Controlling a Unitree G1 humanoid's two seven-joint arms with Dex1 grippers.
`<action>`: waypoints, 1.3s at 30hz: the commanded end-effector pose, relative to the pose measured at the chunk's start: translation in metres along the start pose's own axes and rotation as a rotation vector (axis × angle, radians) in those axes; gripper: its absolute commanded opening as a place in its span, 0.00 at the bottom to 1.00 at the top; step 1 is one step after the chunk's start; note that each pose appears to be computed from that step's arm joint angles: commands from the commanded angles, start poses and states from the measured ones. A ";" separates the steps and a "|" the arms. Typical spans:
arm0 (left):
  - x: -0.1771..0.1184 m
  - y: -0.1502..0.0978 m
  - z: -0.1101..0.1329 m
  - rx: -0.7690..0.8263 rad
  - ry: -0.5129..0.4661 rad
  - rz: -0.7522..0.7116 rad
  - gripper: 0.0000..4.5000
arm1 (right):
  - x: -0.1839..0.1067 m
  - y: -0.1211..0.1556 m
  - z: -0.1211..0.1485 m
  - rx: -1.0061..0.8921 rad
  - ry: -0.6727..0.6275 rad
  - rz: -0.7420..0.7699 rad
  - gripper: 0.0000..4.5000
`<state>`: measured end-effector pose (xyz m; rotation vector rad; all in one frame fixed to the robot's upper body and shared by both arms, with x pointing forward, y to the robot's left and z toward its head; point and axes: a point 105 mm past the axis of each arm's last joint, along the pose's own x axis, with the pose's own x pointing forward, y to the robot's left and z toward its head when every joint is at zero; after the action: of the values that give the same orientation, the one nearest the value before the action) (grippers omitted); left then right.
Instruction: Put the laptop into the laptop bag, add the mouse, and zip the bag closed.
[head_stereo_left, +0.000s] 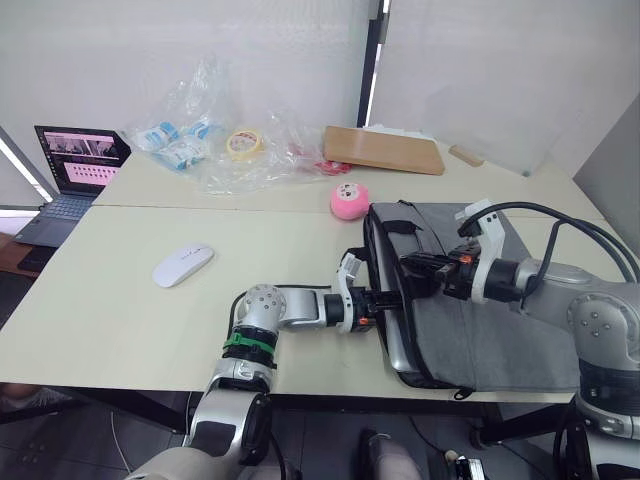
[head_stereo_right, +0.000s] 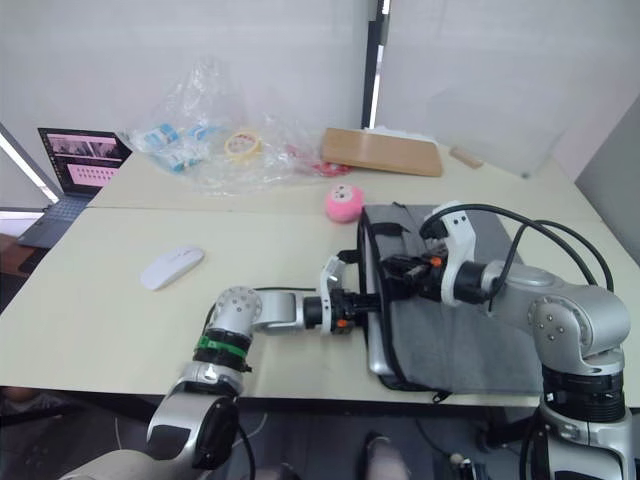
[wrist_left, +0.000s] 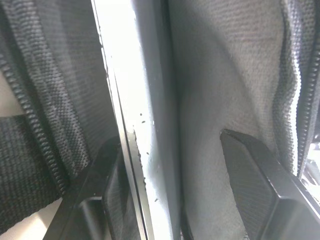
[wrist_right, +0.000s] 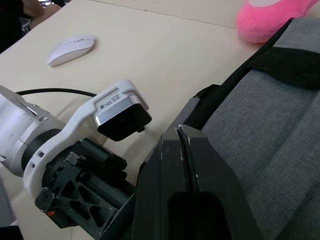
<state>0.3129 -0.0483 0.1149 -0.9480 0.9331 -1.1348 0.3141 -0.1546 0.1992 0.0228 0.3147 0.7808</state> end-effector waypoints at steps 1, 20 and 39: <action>0.000 -0.015 0.004 0.034 -0.022 -0.064 0.65 | -0.006 -0.001 0.011 -0.087 -0.011 -0.016 0.25; 0.000 -0.016 0.005 0.048 -0.027 -0.064 0.65 | -0.013 0.008 -0.005 -0.129 0.160 -0.009 0.47; 0.003 -0.016 0.002 0.046 -0.019 -0.071 0.65 | 0.008 0.015 0.001 -0.155 0.149 -0.095 0.47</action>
<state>0.3144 -0.0445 0.1104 -0.9296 0.9242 -1.1172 0.3106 -0.1431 0.1856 -0.1563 0.4516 0.7053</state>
